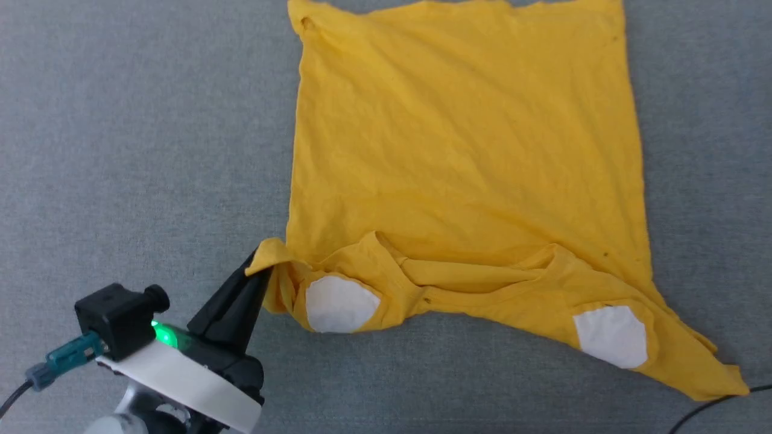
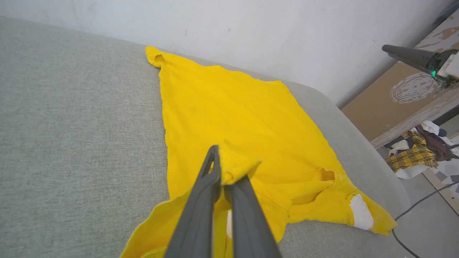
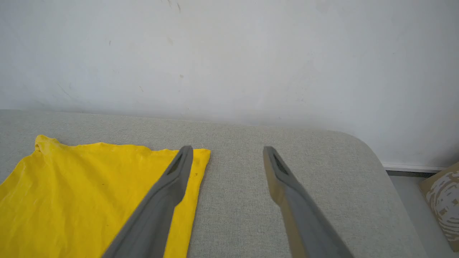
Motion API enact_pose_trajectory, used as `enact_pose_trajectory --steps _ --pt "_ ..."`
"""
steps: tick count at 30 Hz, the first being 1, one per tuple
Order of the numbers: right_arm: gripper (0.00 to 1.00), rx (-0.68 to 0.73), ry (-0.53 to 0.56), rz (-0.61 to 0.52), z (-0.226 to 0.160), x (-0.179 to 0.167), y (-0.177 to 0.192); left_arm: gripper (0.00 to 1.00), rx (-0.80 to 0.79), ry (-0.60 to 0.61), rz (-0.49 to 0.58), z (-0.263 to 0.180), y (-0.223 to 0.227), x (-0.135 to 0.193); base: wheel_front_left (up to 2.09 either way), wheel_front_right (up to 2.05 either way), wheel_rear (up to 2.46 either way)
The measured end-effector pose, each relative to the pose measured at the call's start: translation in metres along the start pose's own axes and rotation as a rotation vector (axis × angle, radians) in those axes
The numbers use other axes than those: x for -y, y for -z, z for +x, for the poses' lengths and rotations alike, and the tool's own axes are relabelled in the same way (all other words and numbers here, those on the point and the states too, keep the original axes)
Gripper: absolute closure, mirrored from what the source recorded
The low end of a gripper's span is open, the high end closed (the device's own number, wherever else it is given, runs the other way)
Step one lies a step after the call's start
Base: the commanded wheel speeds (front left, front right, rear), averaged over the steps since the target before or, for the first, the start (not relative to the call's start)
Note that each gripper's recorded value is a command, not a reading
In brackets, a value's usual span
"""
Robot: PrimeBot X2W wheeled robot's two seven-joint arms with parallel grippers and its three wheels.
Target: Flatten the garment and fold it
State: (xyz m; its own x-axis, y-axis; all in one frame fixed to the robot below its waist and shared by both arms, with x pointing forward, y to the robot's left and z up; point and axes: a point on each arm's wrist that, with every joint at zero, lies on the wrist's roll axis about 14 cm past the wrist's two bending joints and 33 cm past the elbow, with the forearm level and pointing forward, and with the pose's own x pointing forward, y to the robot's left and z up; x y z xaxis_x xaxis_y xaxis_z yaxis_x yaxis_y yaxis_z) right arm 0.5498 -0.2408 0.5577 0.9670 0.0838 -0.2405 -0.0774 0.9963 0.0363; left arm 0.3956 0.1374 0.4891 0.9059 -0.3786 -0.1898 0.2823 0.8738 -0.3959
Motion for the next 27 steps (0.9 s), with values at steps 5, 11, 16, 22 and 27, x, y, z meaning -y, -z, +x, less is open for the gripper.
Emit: enact_pose_trajectory --steps 5,11,16,22,27 --pt "0.0 -0.058 0.011 0.034 0.042 0.001 0.001 1.0 -0.027 0.009 0.004 0.013 0.009 -0.006 0.0 0.0 0.0" --pt "0.0 -0.195 0.025 0.057 0.083 -0.001 0.031 1.0 -0.053 0.03 0.004 0.03 0.019 -0.01 0.0 0.0 0.0" --pt "0.0 -0.314 0.019 0.081 0.108 -0.007 0.065 1.0 -0.086 0.03 -0.004 0.037 0.032 -0.015 0.0 0.0 0.0" --pt "0.0 -0.397 0.003 0.106 0.13 -0.019 0.097 1.0 -0.114 0.028 0.001 0.043 0.043 -0.022 0.0 0.0 0.0" --pt "0.0 -0.448 -0.004 0.111 0.142 -0.029 0.122 1.0 -0.121 0.007 -0.001 0.043 0.047 -0.029 0.0 0.0 0.0"
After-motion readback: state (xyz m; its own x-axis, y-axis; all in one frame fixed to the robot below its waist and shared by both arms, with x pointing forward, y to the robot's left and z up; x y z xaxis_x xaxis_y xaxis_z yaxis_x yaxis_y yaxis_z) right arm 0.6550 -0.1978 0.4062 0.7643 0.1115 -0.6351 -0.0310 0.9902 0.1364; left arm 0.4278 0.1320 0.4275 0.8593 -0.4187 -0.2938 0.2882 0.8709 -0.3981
